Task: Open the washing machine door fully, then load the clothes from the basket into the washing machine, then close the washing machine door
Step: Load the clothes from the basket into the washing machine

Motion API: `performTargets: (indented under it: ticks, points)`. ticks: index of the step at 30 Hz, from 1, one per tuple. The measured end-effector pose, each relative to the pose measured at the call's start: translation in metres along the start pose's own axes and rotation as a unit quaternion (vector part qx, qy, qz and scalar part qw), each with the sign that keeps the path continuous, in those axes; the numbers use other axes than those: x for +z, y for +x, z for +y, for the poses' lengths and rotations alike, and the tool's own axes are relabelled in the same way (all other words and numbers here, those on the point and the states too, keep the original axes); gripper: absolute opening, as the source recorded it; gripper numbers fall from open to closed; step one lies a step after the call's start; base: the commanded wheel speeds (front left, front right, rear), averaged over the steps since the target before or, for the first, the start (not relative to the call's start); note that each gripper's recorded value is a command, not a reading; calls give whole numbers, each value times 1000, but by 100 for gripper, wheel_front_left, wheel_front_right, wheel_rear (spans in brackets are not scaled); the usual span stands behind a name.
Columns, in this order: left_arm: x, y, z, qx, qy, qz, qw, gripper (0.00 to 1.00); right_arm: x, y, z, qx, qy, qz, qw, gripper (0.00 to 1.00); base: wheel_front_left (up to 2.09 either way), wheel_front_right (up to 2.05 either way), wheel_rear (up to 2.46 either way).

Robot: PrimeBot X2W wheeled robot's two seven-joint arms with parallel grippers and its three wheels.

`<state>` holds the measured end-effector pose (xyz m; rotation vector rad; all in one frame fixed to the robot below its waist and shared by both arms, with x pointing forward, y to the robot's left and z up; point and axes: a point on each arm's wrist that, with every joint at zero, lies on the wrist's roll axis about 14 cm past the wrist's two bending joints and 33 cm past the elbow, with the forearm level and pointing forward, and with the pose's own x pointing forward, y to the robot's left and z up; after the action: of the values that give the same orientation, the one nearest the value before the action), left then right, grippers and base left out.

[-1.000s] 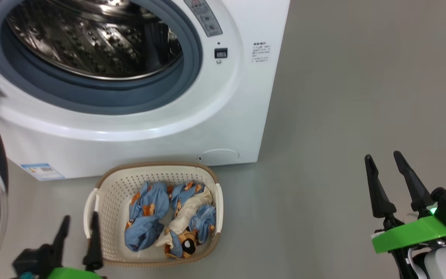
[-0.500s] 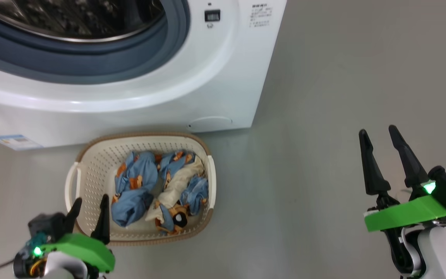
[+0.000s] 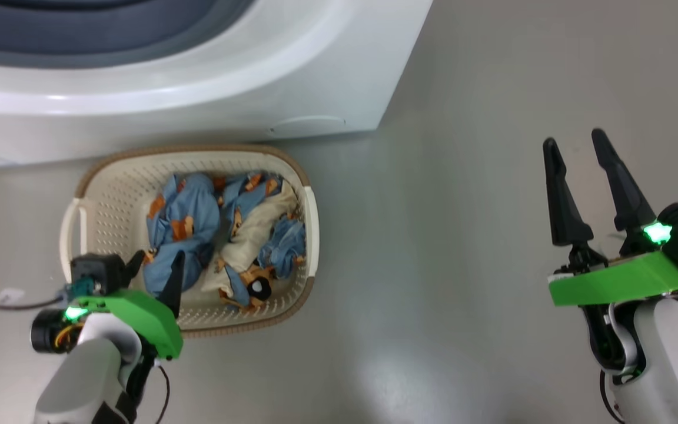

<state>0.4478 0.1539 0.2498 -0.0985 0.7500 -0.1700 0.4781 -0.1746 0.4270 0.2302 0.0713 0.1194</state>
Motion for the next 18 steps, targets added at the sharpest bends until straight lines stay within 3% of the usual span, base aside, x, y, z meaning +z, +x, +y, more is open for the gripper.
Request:
performTargets:
  ticks: [18]
  points:
    - [-48,56,12,1,10,116,993,100,-45,27,-18,-9,-4,33,999,100,0,0,0]
